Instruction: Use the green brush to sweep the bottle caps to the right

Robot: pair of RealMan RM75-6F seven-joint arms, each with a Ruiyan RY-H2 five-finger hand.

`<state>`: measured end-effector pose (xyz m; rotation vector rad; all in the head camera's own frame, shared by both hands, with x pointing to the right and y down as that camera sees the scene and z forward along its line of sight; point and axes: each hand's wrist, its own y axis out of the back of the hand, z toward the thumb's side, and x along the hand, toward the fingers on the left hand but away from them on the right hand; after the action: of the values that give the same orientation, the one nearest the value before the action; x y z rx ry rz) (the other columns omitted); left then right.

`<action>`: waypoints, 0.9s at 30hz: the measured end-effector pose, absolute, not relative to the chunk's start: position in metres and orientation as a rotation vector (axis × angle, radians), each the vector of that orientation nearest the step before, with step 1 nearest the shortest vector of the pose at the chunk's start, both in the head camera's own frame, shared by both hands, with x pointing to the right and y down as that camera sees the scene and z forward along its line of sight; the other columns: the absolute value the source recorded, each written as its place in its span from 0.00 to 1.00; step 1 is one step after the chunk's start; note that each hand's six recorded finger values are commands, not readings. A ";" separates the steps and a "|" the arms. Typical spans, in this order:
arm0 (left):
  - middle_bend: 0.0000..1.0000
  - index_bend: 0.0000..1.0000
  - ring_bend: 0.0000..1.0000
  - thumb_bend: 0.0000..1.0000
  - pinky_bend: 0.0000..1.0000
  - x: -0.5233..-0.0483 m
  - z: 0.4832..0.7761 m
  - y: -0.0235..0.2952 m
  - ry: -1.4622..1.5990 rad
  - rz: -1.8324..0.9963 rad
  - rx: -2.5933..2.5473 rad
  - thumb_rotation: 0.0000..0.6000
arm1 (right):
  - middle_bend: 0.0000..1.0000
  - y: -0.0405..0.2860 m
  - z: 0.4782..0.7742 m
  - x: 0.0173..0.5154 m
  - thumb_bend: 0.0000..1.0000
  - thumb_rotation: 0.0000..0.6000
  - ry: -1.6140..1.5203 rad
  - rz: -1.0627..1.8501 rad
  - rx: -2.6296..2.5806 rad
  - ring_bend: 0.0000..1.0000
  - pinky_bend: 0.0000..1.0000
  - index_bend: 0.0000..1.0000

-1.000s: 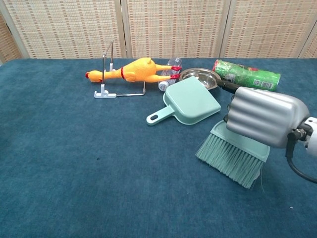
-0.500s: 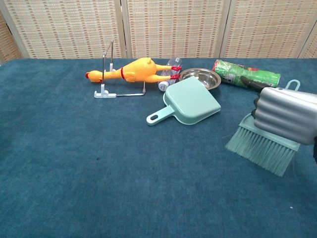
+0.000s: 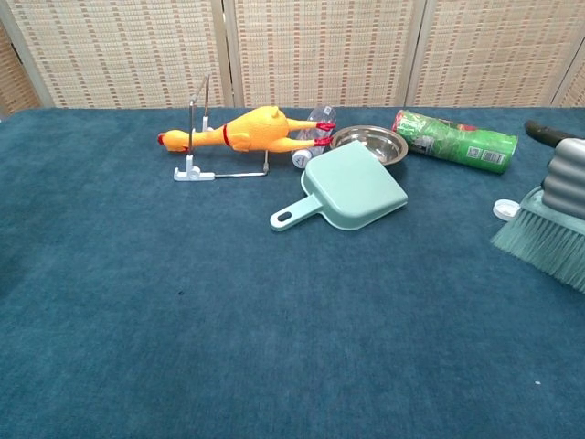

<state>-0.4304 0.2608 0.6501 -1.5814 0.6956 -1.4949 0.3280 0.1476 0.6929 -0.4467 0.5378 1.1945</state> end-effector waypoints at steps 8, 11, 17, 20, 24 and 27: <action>0.00 0.00 0.00 0.48 0.08 -0.432 0.651 0.260 0.699 -1.500 -1.580 1.00 | 0.82 0.124 0.691 0.358 0.40 1.00 0.494 1.319 -0.439 0.54 0.09 0.89; 0.00 0.00 0.00 0.48 0.08 -0.433 0.649 0.259 0.707 -1.497 -1.579 1.00 | 0.82 0.121 0.686 0.356 0.40 1.00 0.411 1.346 -0.498 0.54 0.09 0.89; 0.00 0.00 0.00 0.48 0.08 -0.433 0.646 0.258 0.718 -1.488 -1.581 1.00 | 0.82 0.121 0.666 0.341 0.40 1.00 0.165 1.392 -0.725 0.54 0.09 0.89; 0.00 0.00 0.00 0.48 0.08 -0.433 0.646 0.259 0.716 -1.485 -1.585 1.00 | 0.82 0.130 0.659 0.328 0.40 1.00 0.051 1.402 -0.881 0.54 0.09 0.89; 0.00 0.00 0.00 0.48 0.08 -0.432 0.645 0.259 0.716 -1.482 -1.586 1.00 | 0.82 0.154 0.657 0.308 0.40 1.00 -0.054 1.369 -1.064 0.54 0.10 0.89; 0.00 0.00 0.00 0.48 0.08 -0.433 0.644 0.260 0.718 -1.481 -1.587 1.00 | 0.81 0.173 0.663 0.296 0.40 1.00 -0.085 1.347 -1.131 0.54 0.10 0.84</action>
<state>-0.4327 0.2595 0.6445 -1.5868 0.7179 -1.4815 0.2957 0.1728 0.6630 -1.1314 -0.0851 1.3469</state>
